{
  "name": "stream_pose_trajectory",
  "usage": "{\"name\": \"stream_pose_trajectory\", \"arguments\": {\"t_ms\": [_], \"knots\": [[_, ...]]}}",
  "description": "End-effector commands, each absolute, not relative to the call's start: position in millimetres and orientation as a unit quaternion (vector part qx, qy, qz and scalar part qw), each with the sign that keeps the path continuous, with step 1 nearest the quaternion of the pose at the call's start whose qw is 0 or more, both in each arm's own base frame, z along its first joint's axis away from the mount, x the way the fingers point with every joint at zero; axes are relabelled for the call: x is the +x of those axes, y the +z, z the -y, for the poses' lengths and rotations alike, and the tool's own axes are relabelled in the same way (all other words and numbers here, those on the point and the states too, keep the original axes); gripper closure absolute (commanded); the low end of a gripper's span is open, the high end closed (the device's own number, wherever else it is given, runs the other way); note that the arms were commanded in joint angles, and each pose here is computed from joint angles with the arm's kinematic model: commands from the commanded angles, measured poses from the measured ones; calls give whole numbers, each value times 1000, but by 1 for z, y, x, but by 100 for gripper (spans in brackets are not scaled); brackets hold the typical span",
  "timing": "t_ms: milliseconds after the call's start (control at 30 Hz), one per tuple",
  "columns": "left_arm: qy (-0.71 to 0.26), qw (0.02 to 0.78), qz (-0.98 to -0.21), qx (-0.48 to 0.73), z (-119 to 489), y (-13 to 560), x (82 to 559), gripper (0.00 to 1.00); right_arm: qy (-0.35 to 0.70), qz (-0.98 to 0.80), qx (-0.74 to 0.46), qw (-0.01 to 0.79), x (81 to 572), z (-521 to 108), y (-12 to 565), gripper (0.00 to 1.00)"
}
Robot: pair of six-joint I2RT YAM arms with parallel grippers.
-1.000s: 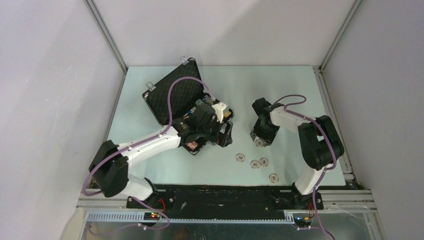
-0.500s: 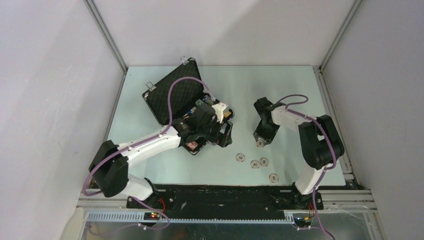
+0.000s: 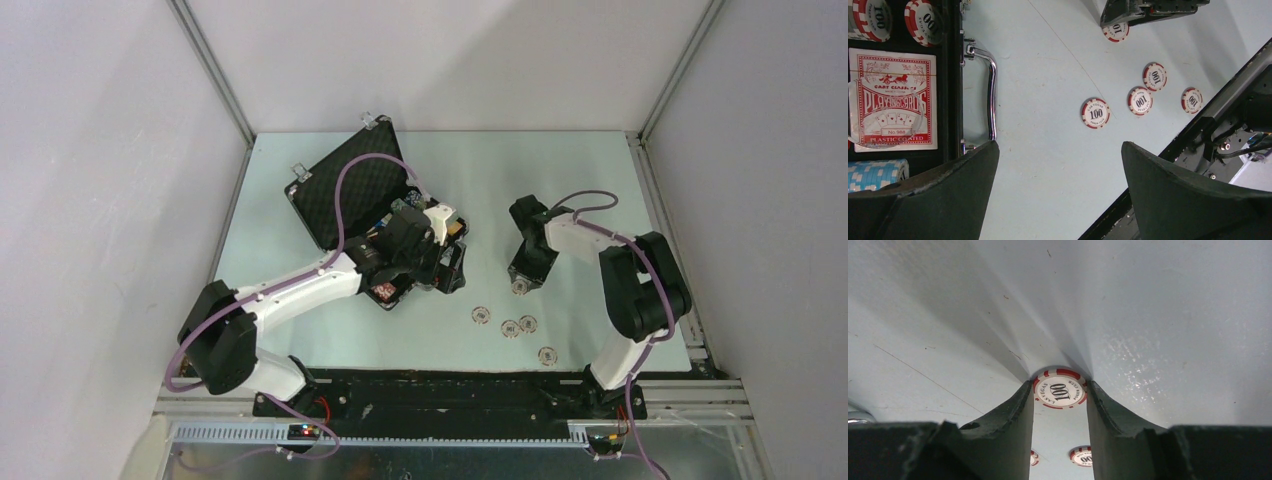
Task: Pack up texas hold em set
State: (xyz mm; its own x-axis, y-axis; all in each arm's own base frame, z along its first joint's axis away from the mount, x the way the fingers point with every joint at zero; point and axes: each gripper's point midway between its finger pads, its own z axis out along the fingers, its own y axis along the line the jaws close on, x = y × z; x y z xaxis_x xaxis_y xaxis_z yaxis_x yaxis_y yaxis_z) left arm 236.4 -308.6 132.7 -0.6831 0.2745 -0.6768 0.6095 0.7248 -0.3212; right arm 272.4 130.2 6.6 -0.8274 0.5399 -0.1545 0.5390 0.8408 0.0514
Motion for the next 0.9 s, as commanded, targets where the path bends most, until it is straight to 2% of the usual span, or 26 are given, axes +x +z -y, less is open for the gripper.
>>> {"name": "stream_pose_trajectory", "arguments": {"t_ms": [0, 500, 533, 700, 767, 867], "knots": [[-288, 321, -868, 245, 314, 143, 240, 0, 3, -958, 282, 58, 262, -133, -15, 64], [-318, 308, -863, 242, 327, 142, 236, 0, 107, -940, 323, 37, 251, -139, 58, 61], [-321, 308, -863, 241, 329, 143, 237, 0, 111, -939, 323, 40, 252, -139, 60, 58], [-322, 303, -863, 245, 333, 140, 237, 0, 107, -943, 310, 57, 253, -139, 63, 28], [-294, 309, -865, 266, 335, 137, 235, 0, 98, -945, 302, 71, 253, -134, 67, 20], [-236, 317, -864, 312, 339, 130, 236, 0, 83, -947, 292, 107, 253, -120, 81, 16]]}}
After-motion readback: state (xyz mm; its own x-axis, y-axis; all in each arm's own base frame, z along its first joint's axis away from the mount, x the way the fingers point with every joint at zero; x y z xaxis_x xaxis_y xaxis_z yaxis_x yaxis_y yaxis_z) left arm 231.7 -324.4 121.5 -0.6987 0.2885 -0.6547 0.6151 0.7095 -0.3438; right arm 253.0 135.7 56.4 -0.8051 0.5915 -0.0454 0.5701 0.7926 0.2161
